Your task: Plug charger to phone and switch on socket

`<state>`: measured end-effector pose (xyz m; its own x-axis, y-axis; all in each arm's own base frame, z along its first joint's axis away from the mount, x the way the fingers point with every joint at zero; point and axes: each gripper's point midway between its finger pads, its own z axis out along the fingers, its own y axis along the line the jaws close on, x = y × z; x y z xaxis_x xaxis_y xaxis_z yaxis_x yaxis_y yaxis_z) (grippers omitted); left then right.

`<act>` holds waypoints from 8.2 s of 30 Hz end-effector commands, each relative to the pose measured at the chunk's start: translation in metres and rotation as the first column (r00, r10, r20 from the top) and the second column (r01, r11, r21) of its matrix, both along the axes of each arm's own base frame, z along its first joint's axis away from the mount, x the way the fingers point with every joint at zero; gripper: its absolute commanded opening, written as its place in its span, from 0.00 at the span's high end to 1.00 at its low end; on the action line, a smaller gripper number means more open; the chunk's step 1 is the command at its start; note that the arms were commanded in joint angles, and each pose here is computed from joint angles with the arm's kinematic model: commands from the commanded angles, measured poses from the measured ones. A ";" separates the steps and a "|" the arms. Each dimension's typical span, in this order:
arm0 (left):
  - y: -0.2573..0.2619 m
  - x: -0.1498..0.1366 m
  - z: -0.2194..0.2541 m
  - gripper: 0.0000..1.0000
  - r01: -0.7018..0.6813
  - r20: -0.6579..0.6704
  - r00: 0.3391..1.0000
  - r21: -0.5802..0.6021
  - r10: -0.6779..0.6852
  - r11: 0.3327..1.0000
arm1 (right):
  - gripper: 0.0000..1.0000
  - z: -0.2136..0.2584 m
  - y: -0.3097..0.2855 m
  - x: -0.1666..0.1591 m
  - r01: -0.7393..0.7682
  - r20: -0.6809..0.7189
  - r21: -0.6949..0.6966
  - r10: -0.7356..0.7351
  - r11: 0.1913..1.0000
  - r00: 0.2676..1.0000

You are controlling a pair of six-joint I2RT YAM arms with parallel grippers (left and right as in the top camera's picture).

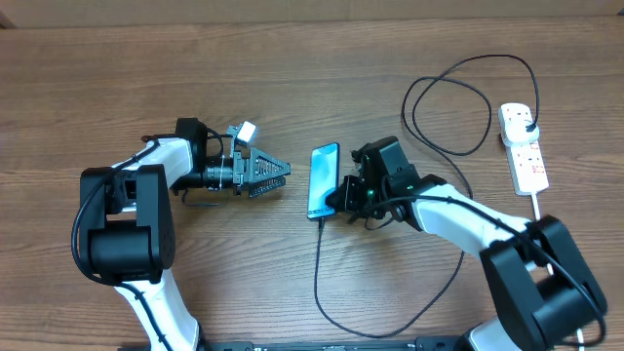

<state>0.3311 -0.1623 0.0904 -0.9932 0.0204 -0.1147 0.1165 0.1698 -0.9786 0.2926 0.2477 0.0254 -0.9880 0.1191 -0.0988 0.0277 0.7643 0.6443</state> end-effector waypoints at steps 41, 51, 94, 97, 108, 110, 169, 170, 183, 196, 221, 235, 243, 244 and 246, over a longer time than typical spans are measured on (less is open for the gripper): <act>0.001 0.001 0.003 0.00 -0.001 0.022 1.000 -0.005 0.001 1.000 | 0.80 -0.081 -0.003 -0.018 -0.063 -0.112 -0.047 0.057 0.997 0.992; 0.001 0.002 0.003 0.00 -0.001 0.022 1.000 -0.005 0.001 1.000 | 0.51 -0.082 -0.006 -0.016 -0.055 -0.105 -0.064 0.048 0.996 0.993; 0.001 0.001 0.003 0.00 -0.001 0.022 1.000 -0.005 0.001 1.000 | 0.00 -0.100 -0.040 0.002 0.189 -0.092 -0.261 -0.219 0.947 0.971; 0.001 0.001 0.003 0.00 -0.001 0.022 1.000 -0.005 0.001 1.000 | 0.00 -0.102 -0.047 0.004 0.233 -0.090 -0.292 -0.269 0.928 0.959; 0.001 0.002 0.002 0.00 -0.001 0.023 1.000 0.000 0.001 1.000 | 0.00 -0.102 -0.047 0.004 0.239 -0.095 -0.289 -0.276 0.927 0.956; 0.002 0.001 -0.003 0.00 0.003 0.021 1.000 0.029 -0.003 1.000 | 0.00 -0.102 -0.045 0.003 0.233 -0.104 -0.280 -0.270 0.931 0.957; 0.035 0.013 -0.074 0.00 -0.004 0.100 0.994 0.472 -0.049 0.882 | 0.00 0.049 -0.058 -0.009 0.085 0.073 -0.289 -0.066 0.954 0.995; 0.035 0.012 -0.074 0.00 -0.001 0.082 0.996 0.471 -0.043 0.882 | 0.00 0.049 -0.058 -0.009 0.085 0.073 -0.289 -0.066 0.954 0.995; 0.035 0.011 -0.074 0.00 -0.004 0.053 0.998 0.471 -0.023 0.882 | 0.00 0.048 -0.058 -0.009 0.085 0.073 -0.289 -0.066 0.954 0.995; 0.043 0.013 -0.084 0.00 -0.009 0.060 0.998 0.531 -0.027 0.847 | 0.00 0.048 -0.058 -0.009 0.085 0.073 -0.289 -0.066 0.954 0.995; 0.044 0.014 -0.085 0.00 -0.013 0.068 0.997 0.542 -0.028 0.840 | 0.00 0.048 -0.058 -0.009 0.085 0.073 -0.289 -0.066 0.954 0.995; 0.044 0.014 -0.085 0.00 -0.013 0.068 0.997 0.542 -0.028 0.840 | 0.00 0.048 -0.058 -0.009 0.085 0.073 -0.289 -0.066 0.954 0.995; 0.044 0.014 -0.085 0.00 -0.013 0.068 0.997 0.542 -0.028 0.840 | 0.00 0.048 -0.058 -0.009 0.085 0.073 -0.289 -0.066 0.954 0.995; 0.044 0.014 -0.085 0.00 -0.013 0.068 0.997 0.542 -0.028 0.840 | 0.00 0.048 -0.058 -0.009 0.085 0.073 -0.289 -0.066 0.954 0.995; 0.044 0.014 -0.085 0.00 -0.013 0.068 0.997 0.542 -0.028 0.840 | 0.00 0.048 -0.058 -0.009 0.085 0.073 -0.289 -0.066 0.954 0.995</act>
<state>0.3472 -0.1347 0.0310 -0.9753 0.0978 -0.1982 0.2185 0.5589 -0.7999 0.2754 0.1892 0.0643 -0.9747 0.1489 -0.1665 0.0737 0.9180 0.3897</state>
